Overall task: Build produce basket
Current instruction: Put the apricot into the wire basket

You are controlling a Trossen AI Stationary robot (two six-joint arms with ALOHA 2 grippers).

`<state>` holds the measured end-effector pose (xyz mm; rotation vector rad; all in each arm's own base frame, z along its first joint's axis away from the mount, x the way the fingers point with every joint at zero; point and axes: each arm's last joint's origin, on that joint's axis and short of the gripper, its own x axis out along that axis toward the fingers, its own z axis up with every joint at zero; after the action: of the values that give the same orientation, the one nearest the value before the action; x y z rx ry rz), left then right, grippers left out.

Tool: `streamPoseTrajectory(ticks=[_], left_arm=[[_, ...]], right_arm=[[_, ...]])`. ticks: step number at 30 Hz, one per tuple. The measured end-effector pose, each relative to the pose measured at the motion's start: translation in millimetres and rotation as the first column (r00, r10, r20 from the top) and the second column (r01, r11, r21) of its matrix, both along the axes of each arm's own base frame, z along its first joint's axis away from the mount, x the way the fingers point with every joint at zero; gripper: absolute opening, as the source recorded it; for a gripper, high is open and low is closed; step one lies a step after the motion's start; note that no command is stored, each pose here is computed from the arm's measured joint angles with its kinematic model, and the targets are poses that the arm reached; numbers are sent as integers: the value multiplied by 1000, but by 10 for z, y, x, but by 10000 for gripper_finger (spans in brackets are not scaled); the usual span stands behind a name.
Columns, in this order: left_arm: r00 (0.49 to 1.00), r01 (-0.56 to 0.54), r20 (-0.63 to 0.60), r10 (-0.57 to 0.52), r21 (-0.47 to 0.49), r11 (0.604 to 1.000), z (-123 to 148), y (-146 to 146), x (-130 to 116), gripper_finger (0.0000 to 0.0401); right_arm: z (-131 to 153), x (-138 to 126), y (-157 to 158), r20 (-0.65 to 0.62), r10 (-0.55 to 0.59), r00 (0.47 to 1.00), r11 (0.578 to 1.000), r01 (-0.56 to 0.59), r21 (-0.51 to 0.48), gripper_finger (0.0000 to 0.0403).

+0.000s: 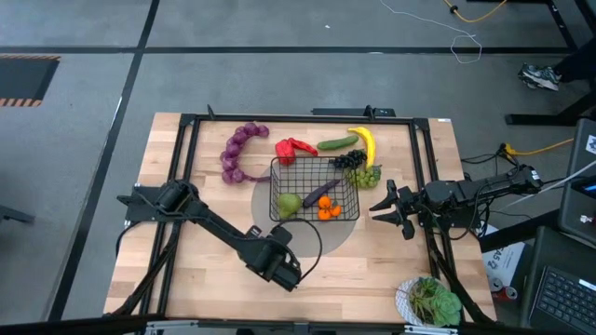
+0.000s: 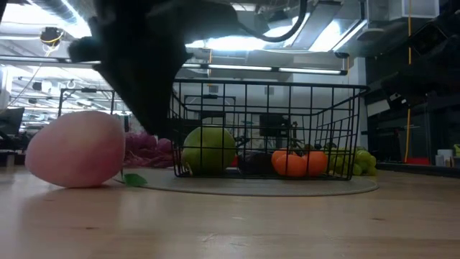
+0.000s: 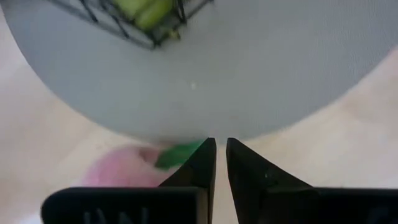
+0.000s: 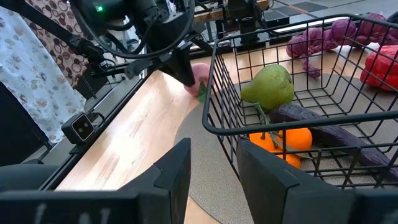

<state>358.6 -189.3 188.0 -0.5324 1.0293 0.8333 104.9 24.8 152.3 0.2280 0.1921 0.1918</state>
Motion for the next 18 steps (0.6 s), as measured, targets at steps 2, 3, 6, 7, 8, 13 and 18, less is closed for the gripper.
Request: streamPoseTrajectory(ticks=[2,3,6,7,8,13,18], left_arm=[[1000,-27,2,27,-30,999,-3,-35,-20,32],[999,-46,6,46,-43,998,-4,-54,-30,32],[996,-92,-1,92,-69,993,-8,-100,-74,30],[995,-105,-6,104,-67,992,-8,-111,-94,29],[993,-122,-14,121,-63,991,-9,-118,-117,28],[969,-224,-124,214,-79,971,-13,-150,-262,19],[940,-302,-180,290,-44,952,-4,-209,-405,12]], right_arm=[[0,0,0,0,0,1000,1000,0,0,130],[0,0,0,0,0,1000,1000,0,0,130],[0,0,0,0,0,1000,1000,0,0,130],[0,0,0,0,0,1000,1000,0,0,130],[0,0,0,0,0,1000,1000,0,0,130],[0,0,0,0,0,1000,1000,0,0,130],[0,0,0,0,0,1000,1000,0,1,130]])
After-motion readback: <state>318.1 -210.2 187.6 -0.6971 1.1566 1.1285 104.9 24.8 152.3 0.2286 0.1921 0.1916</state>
